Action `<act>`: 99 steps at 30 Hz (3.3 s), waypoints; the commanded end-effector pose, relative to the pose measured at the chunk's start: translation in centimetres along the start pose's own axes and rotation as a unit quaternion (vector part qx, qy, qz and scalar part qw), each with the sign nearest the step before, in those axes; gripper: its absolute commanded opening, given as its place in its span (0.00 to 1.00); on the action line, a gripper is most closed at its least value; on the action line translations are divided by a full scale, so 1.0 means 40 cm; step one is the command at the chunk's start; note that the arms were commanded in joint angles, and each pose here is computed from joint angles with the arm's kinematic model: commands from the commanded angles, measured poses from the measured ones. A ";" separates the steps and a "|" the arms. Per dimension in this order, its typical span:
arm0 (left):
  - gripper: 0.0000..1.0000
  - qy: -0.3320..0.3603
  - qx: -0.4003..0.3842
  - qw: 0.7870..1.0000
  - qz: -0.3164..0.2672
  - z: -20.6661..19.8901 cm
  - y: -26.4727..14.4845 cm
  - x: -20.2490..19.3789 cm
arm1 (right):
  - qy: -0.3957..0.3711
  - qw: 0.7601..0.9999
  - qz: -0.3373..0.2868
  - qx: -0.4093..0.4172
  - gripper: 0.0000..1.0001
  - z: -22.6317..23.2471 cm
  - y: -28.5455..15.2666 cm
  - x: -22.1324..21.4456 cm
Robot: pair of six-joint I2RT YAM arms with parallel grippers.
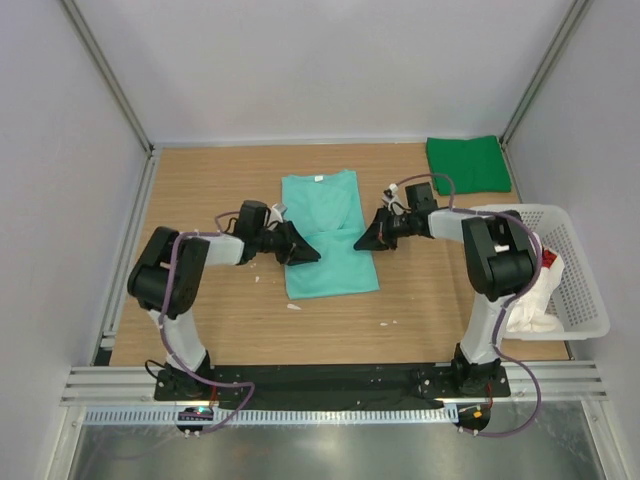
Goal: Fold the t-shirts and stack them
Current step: Fold the tshirt
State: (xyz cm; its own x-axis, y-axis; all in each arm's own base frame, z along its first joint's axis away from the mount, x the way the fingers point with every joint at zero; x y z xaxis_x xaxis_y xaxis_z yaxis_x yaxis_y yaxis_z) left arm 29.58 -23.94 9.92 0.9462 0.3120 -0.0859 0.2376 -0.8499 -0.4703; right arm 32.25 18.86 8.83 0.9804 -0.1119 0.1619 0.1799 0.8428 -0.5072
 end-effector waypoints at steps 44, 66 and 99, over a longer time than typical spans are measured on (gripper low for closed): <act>0.19 0.027 -0.069 0.997 -0.013 -0.086 0.050 0.025 | -0.045 0.999 0.016 0.006 0.10 0.108 0.150 0.045; 0.11 -0.012 0.086 0.996 -0.002 0.159 -0.050 -0.177 | -0.006 1.000 0.022 -0.021 0.08 0.024 0.004 -0.119; 0.25 0.010 0.131 0.991 0.036 0.183 -0.036 -0.211 | -0.061 0.992 0.084 -0.069 0.12 0.001 0.035 -0.193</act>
State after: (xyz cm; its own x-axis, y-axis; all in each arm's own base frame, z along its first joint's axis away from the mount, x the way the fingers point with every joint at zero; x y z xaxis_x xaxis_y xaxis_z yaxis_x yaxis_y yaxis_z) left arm 19.35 -22.87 4.40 0.9539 0.2475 -0.1700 0.0921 -0.7802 -0.6187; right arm 22.61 20.72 5.17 0.9944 0.0740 0.0754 -0.0100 0.7761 -0.6306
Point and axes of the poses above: each gripper's point midway between its finger pads, its own y axis out along the fingers, its own z axis along the line the jaws close on, x = y × z, the point moved 4 cm from there along -y, back along the fingers, and after that the axes turned 5 degrees about -y, right-handed, at the moved point
